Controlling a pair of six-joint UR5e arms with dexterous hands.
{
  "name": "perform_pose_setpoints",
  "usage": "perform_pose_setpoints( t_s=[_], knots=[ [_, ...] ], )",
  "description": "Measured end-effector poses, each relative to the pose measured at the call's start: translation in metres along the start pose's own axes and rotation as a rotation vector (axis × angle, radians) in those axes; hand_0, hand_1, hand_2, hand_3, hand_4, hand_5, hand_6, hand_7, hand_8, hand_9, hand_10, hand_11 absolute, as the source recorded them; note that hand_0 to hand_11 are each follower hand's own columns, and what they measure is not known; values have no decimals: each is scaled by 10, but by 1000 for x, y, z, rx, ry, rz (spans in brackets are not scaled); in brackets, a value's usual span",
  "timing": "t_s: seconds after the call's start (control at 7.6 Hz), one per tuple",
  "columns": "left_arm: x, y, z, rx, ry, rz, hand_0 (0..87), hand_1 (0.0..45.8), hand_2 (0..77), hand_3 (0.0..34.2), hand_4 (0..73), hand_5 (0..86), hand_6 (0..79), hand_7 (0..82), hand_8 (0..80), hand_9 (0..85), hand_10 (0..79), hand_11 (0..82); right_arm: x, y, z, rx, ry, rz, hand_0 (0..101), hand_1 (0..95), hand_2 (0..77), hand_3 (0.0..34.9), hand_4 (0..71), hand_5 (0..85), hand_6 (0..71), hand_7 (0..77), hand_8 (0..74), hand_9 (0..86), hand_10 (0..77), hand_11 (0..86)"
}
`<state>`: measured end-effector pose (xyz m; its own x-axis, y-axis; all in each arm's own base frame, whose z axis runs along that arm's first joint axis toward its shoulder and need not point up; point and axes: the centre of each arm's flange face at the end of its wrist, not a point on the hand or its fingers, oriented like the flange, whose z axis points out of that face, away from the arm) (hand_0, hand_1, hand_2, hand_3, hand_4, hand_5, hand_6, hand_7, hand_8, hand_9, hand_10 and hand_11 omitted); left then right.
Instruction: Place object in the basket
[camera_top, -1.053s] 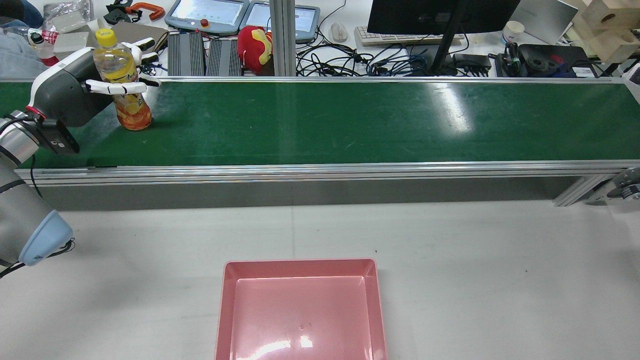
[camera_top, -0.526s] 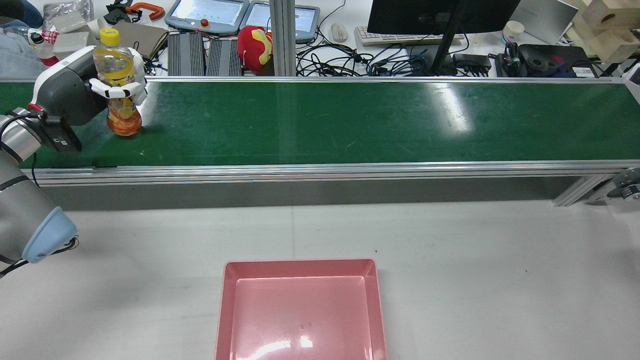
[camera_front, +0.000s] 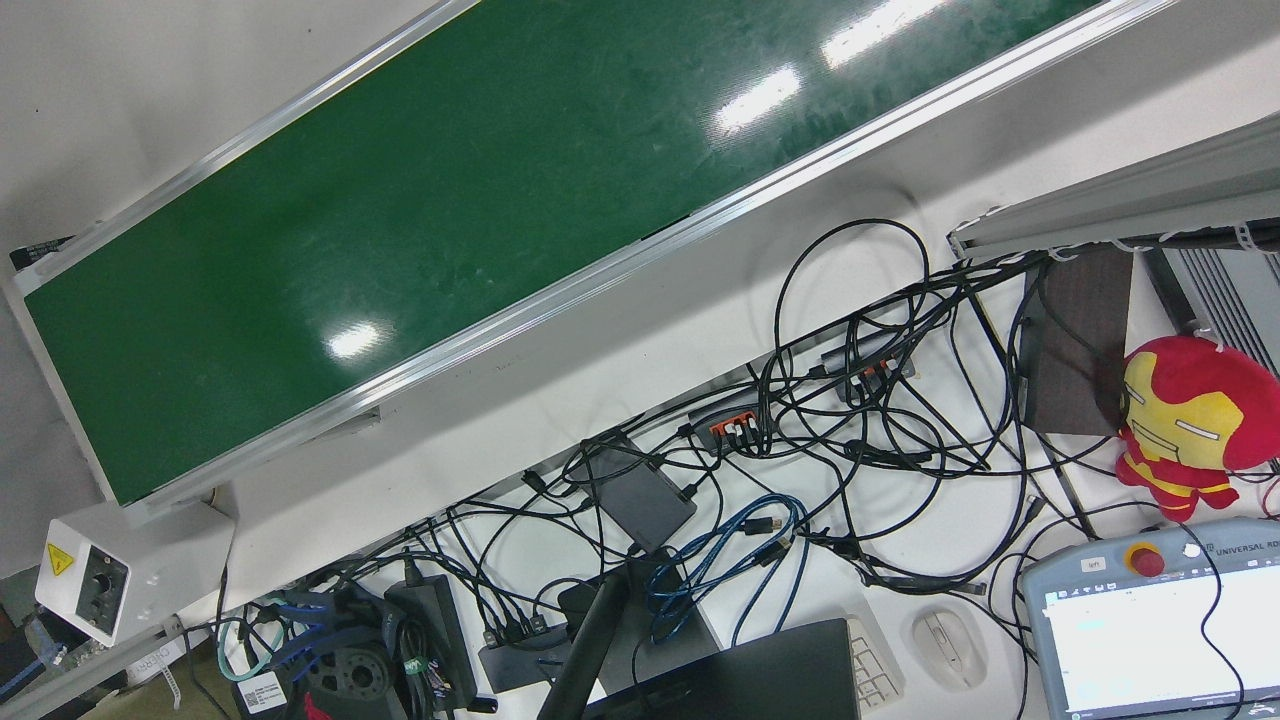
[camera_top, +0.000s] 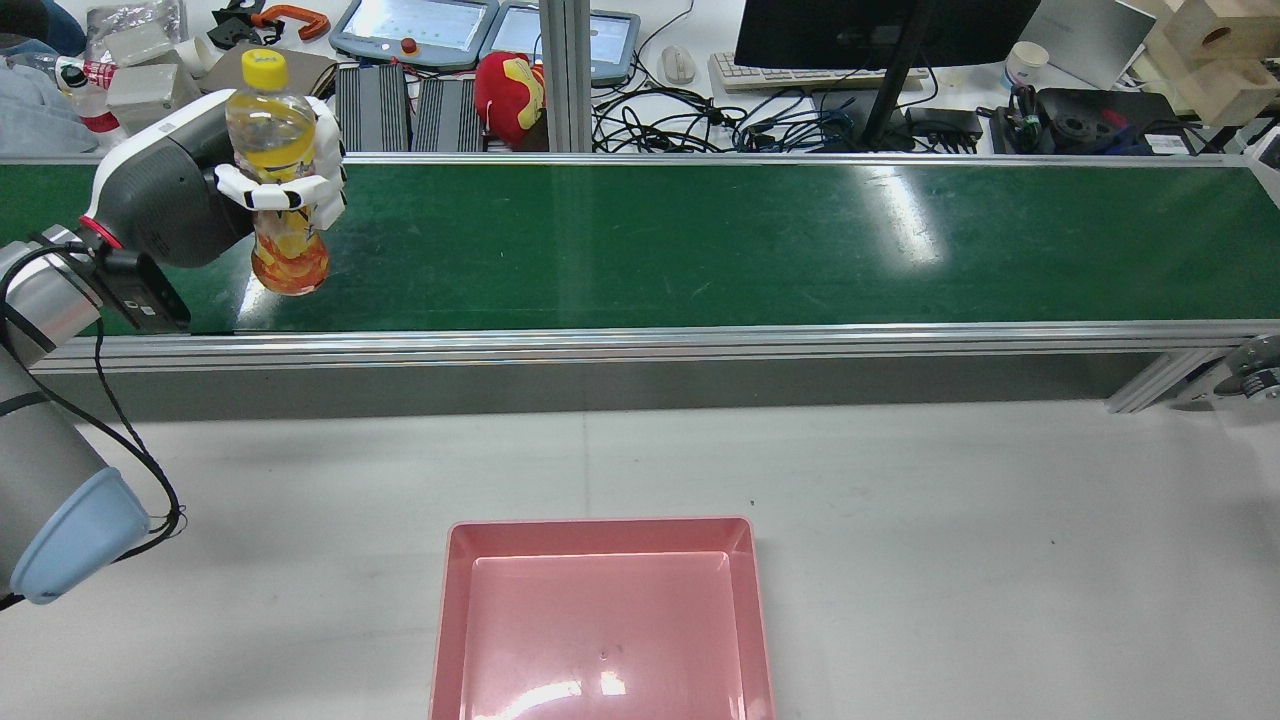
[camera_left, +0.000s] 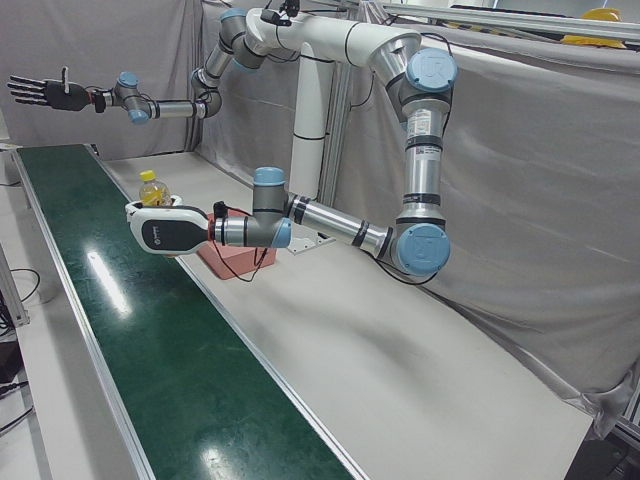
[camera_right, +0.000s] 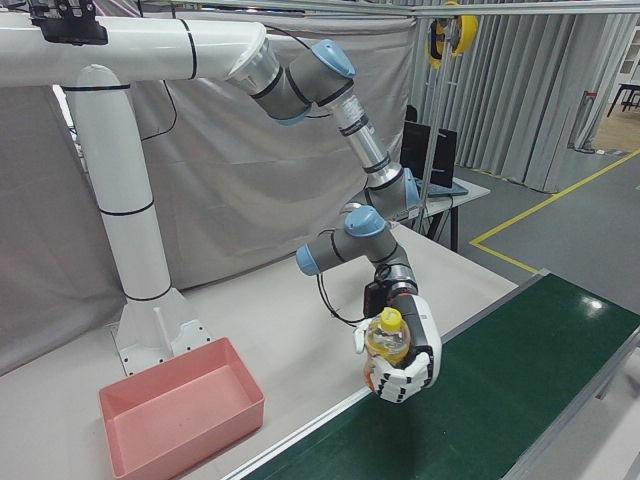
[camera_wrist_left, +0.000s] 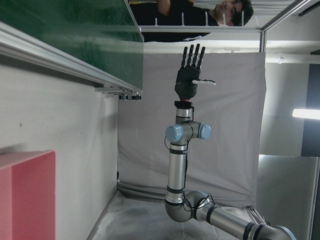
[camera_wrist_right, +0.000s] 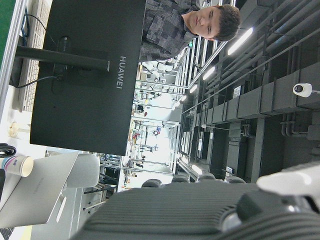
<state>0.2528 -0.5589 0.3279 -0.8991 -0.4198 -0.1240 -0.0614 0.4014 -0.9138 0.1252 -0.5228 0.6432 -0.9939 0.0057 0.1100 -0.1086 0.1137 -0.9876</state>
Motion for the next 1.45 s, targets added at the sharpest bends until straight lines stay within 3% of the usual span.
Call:
perform_pose_setpoints(
  t_s=[0.26,0.92,1.32,1.45],
  knots=[
    [-79,42,-7,-55,-129,-52,600,49,502,0,535,567,654,605,665,616,567,600,0,0,0,0,0,0,2,0,5,2,0,0,0,5,0,0,0,0],
    [-261,114,-69,-111,-450,-1,610,49,502,0,535,573,660,605,665,622,584,600,0,-1,0,2,1,0,3,0,5,2,0,0,0,5,0,0,0,0],
    [-290,117,-89,-89,-523,32,620,49,502,0,545,567,660,605,665,622,584,600,1,-1,0,3,2,0,2,0,5,2,0,0,0,5,0,0,0,0],
    [-293,115,-93,-82,-536,37,636,54,442,0,545,567,616,562,665,622,491,556,1,-2,0,3,1,0,1,0,5,2,0,0,0,5,0,0,0,0]
  ],
)
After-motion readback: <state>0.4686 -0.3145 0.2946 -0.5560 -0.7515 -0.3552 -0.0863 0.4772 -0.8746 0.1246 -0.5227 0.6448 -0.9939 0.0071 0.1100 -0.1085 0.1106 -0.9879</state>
